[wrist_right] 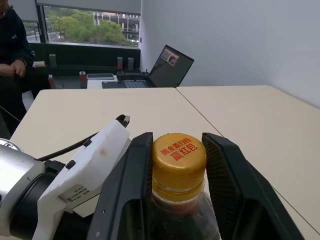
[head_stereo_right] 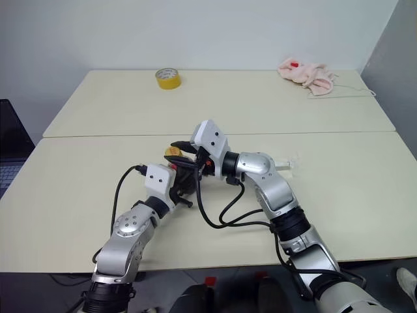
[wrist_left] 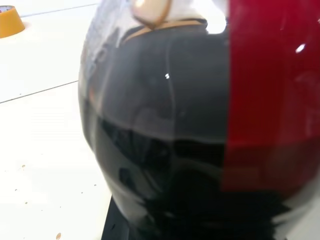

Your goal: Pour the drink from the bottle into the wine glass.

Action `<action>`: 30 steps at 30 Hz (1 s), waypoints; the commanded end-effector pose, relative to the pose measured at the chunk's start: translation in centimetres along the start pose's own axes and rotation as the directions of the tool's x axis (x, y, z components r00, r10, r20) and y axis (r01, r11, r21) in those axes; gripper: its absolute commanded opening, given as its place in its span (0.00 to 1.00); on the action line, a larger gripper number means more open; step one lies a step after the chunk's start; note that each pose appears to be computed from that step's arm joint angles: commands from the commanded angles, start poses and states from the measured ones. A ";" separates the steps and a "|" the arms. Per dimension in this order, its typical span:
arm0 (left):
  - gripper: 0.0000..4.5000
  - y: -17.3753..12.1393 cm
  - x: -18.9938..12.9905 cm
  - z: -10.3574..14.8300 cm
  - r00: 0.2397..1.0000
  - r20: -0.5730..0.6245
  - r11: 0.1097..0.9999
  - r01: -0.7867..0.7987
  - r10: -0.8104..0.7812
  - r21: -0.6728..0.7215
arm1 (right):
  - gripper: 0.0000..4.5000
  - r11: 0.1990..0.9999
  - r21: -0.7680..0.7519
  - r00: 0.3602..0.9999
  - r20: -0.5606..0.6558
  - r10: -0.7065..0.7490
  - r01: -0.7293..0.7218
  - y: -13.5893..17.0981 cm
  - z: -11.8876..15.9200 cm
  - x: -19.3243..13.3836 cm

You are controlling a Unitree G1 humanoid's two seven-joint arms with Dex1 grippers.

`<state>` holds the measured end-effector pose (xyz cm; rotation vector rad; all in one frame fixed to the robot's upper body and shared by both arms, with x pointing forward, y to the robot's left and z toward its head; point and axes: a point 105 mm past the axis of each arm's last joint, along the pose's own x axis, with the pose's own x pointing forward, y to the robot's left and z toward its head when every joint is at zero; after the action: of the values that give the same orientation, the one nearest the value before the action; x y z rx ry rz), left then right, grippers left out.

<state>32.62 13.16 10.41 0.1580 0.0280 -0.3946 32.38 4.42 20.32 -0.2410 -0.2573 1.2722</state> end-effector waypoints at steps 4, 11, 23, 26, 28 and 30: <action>0.15 -0.1 -0.1 1.1 0.999 0.039 1.000 0.004 -0.005 0.018 | 0.78 0.998 -0.057 1.000 0.001 -0.009 0.009 -0.2 1.1 0.1; 0.15 -0.1 -0.1 1.1 0.999 0.038 1.000 0.002 -0.003 0.018 | 0.79 0.999 -0.030 0.999 0.021 -0.029 0.029 -0.5 1.5 0.2; 0.15 -0.1 -0.1 1.0 0.999 0.037 1.000 0.006 -0.007 0.016 | 0.79 0.998 0.010 0.997 0.029 -0.069 0.069 -1.0 1.9 0.0; 0.15 -0.1 -0.1 1.0 0.999 0.036 1.000 0.006 -0.007 0.016 | 0.79 0.996 0.014 0.996 0.019 -0.093 0.093 -1.4 1.7 -0.2; 0.15 -0.1 -0.1 1.0 0.999 0.036 1.000 0.006 -0.007 0.016 | 0.79 0.995 0.013 0.995 0.016 -0.099 0.099 -1.6 1.6 -0.3; 0.15 -0.1 -0.1 1.0 0.999 0.036 1.000 0.006 -0.006 0.015 | 0.79 0.994 0.018 0.994 0.016 -0.108 0.108 -1.8 1.6 -0.6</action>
<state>32.63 13.18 10.40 0.1578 0.0282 -0.3932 33.25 4.03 20.01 -0.2166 -0.1906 1.2023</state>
